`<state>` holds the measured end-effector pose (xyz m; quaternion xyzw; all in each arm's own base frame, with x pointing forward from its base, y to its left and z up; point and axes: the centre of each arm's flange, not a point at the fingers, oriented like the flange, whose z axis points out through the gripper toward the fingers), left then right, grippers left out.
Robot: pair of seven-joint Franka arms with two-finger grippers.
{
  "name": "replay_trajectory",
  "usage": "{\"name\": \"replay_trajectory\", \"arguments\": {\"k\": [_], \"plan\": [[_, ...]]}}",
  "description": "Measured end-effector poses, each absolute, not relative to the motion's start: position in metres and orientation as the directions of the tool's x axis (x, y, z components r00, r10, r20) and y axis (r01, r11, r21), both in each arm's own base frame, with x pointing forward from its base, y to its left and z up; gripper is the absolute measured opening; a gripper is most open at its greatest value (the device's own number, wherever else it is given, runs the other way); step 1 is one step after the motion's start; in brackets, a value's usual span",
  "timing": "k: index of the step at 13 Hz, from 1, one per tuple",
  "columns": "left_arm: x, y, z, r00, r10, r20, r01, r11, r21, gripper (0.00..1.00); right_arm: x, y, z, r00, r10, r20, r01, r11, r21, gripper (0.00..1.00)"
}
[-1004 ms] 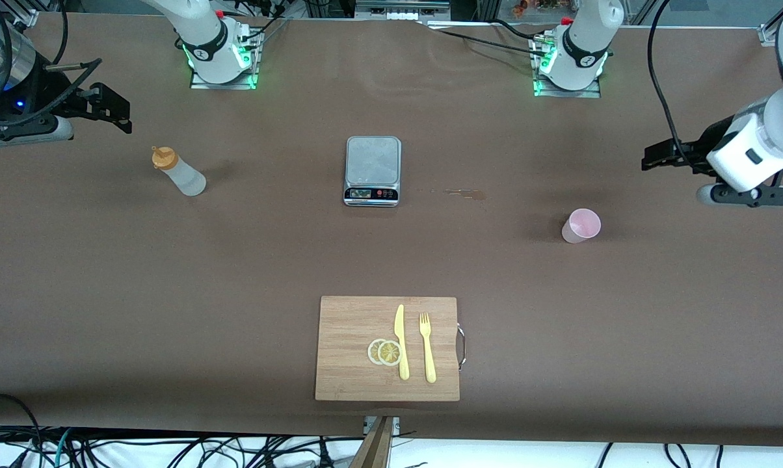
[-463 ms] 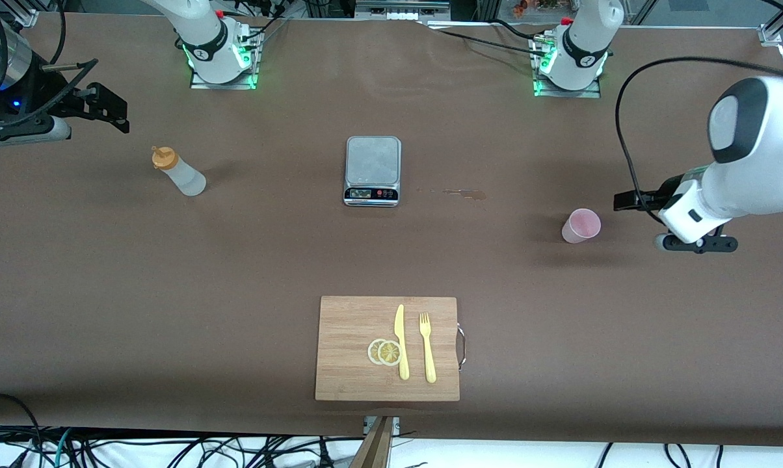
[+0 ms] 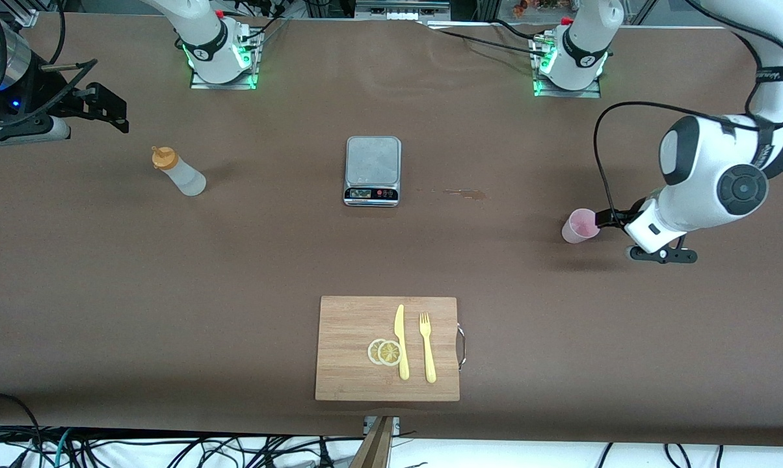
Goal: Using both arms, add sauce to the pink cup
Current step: 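Reach the left gripper down to the pink cup and grasp it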
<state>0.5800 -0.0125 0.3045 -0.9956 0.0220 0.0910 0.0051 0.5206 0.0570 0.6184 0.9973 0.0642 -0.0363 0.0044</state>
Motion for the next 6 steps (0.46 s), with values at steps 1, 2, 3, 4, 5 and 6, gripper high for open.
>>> {"name": "replay_trajectory", "arguments": {"k": [1,2,3,4,5,6], "plan": [[0.575,-0.012,0.293,0.983,-0.043,-0.178,-0.045,-0.999,-0.006,0.99,0.521,0.057,0.618,0.989,0.127,-0.073,0.128,-0.992,0.004,1.0],[0.571,-0.012,0.285,0.983,-0.043,-0.176,-0.045,-0.999,-0.007,0.99,0.521,0.057,0.618,0.989,0.127,-0.073,0.128,-0.992,0.004,1.0],[0.567,-0.012,0.279,0.984,-0.046,-0.172,-0.047,-0.999,-0.006,0.99,0.521,0.056,0.618,0.989,0.127,-0.073,0.127,-0.992,0.004,1.0],[0.564,-0.011,0.273,0.986,-0.051,-0.16,-0.053,-0.999,-0.006,0.98,0.521,0.056,0.618,0.989,0.127,-0.073,0.127,-0.992,0.004,1.0],[0.561,-0.009,0.267,0.987,-0.059,-0.149,-0.06,-0.998,-0.005,0.98,0.521,0.056,0.618,0.989,0.127,-0.073,0.127,-0.992,0.004,1.0],[0.558,-0.006,0.262,0.988,-0.06,-0.143,-0.061,-0.998,-0.006,0.98,0.521,0.056,0.618,0.989,0.127,-0.073,0.127,-0.992,0.004,1.0]]}}
